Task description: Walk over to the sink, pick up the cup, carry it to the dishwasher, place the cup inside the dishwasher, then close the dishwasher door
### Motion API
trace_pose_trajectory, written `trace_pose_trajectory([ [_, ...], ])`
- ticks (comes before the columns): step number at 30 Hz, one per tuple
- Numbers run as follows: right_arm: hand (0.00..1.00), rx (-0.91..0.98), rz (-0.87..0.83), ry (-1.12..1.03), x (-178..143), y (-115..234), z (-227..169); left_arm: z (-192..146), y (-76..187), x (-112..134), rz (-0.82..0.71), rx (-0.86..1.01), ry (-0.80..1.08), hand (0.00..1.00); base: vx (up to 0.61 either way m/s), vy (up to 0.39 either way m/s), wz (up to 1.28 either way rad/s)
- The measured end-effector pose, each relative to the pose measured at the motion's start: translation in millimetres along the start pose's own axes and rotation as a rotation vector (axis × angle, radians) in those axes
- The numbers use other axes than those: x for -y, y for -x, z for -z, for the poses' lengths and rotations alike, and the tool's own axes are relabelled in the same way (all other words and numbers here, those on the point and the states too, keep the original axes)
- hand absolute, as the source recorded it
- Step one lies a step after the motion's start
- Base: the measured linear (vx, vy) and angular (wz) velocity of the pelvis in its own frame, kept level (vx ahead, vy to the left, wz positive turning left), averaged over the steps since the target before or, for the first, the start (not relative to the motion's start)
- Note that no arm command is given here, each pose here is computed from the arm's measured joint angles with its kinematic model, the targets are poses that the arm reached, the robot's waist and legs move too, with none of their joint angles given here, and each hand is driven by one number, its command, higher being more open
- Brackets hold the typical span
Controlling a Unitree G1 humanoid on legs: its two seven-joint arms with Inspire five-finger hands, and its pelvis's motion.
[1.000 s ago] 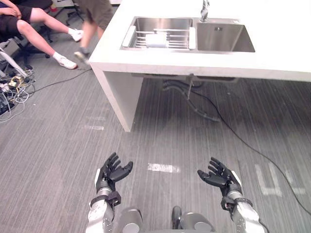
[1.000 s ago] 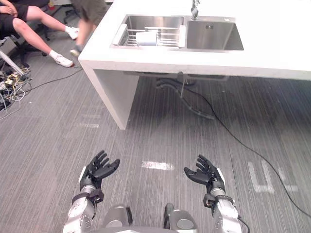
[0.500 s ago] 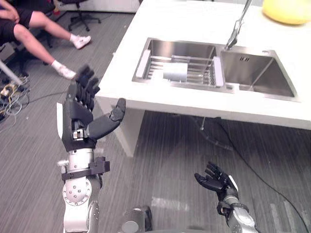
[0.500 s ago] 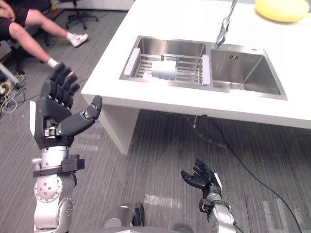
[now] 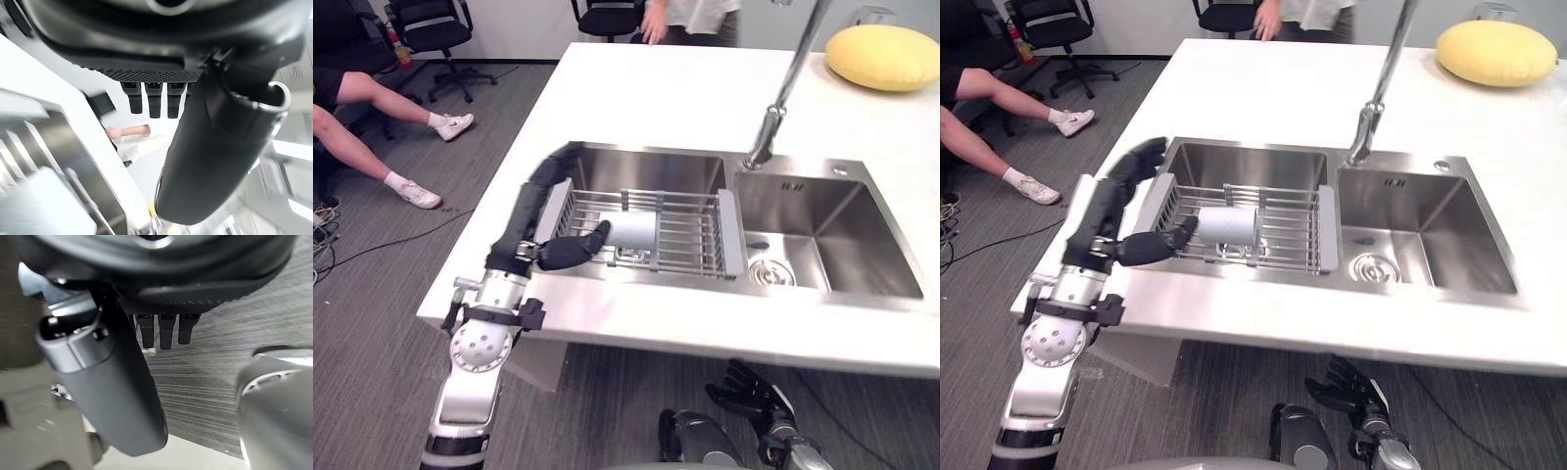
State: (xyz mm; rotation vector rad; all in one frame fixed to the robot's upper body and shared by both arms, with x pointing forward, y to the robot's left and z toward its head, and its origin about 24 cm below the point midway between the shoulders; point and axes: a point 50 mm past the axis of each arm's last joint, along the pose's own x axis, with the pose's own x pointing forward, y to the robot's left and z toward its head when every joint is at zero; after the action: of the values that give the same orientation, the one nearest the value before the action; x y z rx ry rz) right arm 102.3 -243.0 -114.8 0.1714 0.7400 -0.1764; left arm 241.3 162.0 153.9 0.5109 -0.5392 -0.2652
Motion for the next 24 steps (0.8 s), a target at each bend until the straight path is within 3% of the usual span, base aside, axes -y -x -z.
trace_pose_trajectory([
  [7, 0.90, 0.030, -0.012, 0.018, 0.7, 2.5, -6.6, -20.9, -3.8, -4.4, 0.213, 0.093, -0.188, 0.90, 0.18, 0.066, -0.20],
  [14, 0.90, 0.005, -0.060, 0.014, -15.6, 11.0, 6.3, -9.2, 5.6, 33.9, 0.580, 0.022, -0.206, 0.90, 0.09, 0.130, -0.19],
  [24, 0.90, -0.033, -0.098, 0.013, -27.8, 10.9, 15.3, 8.0, -8.5, 69.7, 0.630, -0.052, -0.132, 0.90, 0.03, 0.006, -0.10],
])
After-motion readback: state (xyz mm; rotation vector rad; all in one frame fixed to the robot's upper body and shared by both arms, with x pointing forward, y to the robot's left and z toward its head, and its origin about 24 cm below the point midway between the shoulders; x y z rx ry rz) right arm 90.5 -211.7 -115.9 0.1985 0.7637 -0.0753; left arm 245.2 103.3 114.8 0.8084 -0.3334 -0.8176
